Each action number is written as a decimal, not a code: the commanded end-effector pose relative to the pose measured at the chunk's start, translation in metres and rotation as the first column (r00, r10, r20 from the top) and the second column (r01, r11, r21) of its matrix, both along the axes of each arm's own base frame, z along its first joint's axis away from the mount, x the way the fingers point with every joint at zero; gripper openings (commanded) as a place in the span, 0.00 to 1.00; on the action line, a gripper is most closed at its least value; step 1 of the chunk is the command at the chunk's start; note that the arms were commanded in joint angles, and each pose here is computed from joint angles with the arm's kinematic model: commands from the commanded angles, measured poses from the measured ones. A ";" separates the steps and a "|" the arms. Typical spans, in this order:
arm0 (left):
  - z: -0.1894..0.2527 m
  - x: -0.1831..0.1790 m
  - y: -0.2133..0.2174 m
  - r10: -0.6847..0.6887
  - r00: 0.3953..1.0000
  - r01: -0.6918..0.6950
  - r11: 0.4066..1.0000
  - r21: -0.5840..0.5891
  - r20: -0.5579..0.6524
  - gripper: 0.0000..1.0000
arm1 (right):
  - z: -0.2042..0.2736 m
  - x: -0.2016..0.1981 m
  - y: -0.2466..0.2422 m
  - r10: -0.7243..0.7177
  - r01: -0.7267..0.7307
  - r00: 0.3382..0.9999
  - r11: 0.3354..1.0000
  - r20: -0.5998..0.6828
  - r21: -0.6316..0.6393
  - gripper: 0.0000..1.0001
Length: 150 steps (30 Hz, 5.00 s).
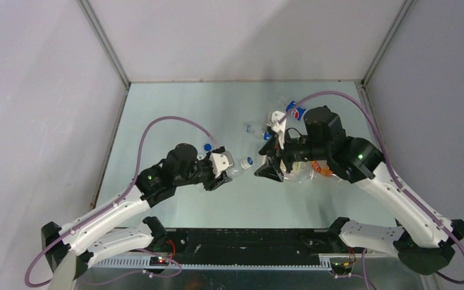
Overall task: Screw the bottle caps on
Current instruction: Screw the bottle cap onto the plastic bottle.
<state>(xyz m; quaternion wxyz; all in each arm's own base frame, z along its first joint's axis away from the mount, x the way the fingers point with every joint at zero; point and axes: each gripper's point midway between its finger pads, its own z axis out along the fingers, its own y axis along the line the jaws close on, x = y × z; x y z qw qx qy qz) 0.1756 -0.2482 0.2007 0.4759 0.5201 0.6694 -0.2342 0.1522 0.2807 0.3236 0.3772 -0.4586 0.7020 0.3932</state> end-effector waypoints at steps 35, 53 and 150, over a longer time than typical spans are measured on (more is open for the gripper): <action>0.056 -0.015 -0.029 -0.162 0.987 0.163 0.977 -0.140 0.022 0.01 | -0.039 -0.009 0.021 0.169 -0.170 0.985 0.984 -0.011 -0.048 0.00; 0.037 0.022 0.011 0.157 0.945 -0.163 0.987 -0.005 0.288 0.00 | -0.036 0.034 0.035 -0.223 0.267 0.821 0.964 -0.525 0.008 0.62; 0.026 -0.047 -0.038 -0.328 0.935 0.328 0.944 -0.024 -0.137 0.00 | -0.028 -0.037 -0.013 0.413 -0.411 0.828 0.907 0.379 -0.089 0.54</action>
